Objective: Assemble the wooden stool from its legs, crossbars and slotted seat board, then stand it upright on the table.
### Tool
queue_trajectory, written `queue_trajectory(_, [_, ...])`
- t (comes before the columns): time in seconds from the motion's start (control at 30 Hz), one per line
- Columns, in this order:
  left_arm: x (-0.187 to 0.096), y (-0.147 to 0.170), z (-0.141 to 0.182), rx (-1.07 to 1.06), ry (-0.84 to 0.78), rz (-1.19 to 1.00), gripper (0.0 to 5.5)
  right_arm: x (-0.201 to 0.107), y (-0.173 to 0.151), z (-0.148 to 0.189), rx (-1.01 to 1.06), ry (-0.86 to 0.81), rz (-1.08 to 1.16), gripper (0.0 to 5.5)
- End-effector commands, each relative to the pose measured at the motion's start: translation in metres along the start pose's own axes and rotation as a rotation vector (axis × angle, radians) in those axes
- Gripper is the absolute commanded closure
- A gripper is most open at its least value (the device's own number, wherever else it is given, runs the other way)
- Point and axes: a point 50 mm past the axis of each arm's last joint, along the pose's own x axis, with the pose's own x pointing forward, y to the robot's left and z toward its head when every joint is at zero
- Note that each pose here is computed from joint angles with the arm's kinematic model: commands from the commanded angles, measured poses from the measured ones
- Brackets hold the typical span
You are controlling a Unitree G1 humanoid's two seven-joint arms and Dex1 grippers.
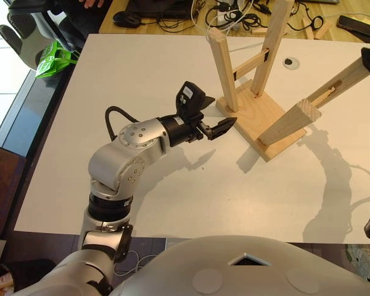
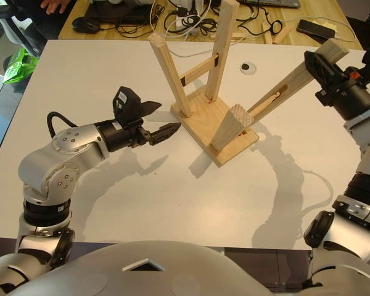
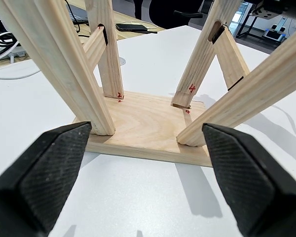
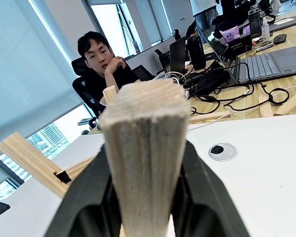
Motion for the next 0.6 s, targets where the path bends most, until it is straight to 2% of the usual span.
queue_trajectory(0.03, [-0.002, 0.002, 0.008, 0.015, -0.006, 0.003, 1.34, 0.0, 0.007, 0.007, -0.037, 0.016, 0.021, 4.5])
queue_trajectory(0.27, [-0.002, 0.002, 0.014, 0.021, -0.021, 0.006, 1.34, 0.008, 0.008, 0.005, -0.085, 0.045, 0.052, 4.5])
queue_trajectory(0.6, [-0.002, 0.002, 0.013, 0.022, -0.015, 0.001, 1.34, 0.003, -0.003, 0.002, -0.098, 0.041, 0.019, 4.5])
